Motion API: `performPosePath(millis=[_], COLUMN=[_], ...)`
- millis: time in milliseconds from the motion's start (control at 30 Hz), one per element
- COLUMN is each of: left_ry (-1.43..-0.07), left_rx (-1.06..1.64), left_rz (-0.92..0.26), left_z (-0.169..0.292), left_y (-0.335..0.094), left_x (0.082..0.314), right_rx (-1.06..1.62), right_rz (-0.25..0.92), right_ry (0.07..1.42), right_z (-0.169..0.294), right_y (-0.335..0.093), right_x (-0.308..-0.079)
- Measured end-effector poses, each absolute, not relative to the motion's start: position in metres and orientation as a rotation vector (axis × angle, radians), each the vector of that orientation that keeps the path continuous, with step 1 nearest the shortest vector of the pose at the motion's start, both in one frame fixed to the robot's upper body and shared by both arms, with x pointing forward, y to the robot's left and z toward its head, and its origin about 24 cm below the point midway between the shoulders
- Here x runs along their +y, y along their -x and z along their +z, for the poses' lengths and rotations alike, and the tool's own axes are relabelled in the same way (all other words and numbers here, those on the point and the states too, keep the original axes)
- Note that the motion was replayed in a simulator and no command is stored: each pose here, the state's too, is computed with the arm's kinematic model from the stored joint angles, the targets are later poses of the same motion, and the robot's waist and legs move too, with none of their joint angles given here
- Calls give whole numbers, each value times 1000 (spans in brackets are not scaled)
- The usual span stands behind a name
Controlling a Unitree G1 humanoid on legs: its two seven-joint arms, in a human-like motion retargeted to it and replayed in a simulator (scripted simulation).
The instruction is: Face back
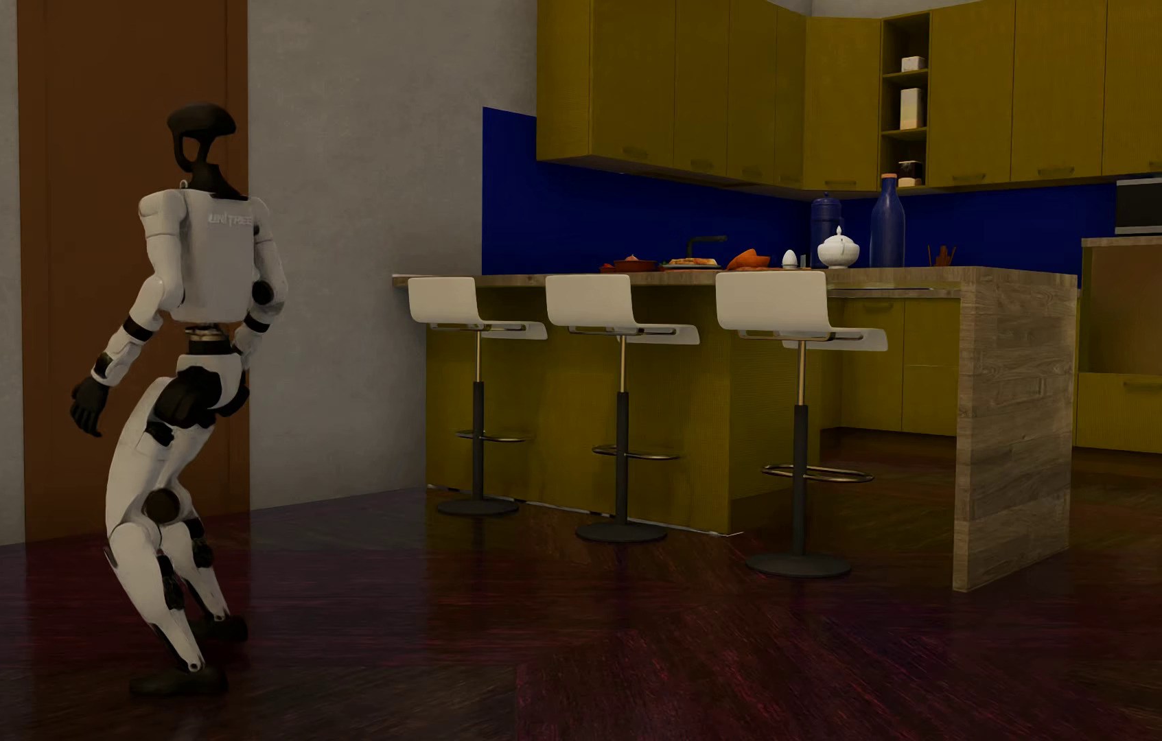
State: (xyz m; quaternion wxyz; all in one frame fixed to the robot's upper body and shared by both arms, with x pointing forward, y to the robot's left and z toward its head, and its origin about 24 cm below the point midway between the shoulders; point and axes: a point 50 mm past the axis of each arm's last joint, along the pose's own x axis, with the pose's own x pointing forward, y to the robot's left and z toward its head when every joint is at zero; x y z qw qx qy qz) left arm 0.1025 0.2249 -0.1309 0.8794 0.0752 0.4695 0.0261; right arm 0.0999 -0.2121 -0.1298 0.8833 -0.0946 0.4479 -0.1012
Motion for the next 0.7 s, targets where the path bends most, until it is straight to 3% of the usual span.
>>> performPosePath(millis=[100, 167, 233, 300, 433, 500, 567, 633, 700], left_ry=[-140, -124, -123, -143, -173, -183, -165, -134, -135], left_rx=[808, 907, 943, 897, 768, 754, 810, 797, 785], left_rz=[-68, -48, 20, 50, -17, -60, 56, 90, 53], left_z=[-116, -130, -131, -125, -114, -115, -121, -118, -117], left_y=[-149, -105, -95, -120, -148, -154, -135, -132, -137], left_x=[169, 196, 225, 224, 193, 178, 203, 200, 198], right_rx=[997, 948, 907, 933, 1010, 999, 957, 934, 934], right_rz=[-223, -234, -255, -256, -174, -140, -162, -216, -237], right_ry=[273, 298, 250, 152, 245, 263, 234, 193, 217], right_z=[-135, -130, -129, -135, -135, -136, -133, -130, -130], right_y=[-89, -93, -105, -100, -90, -99, -101, -108, -113], right_x=[-240, -242, -227, -198, -230, -224, -210, -206, -220])
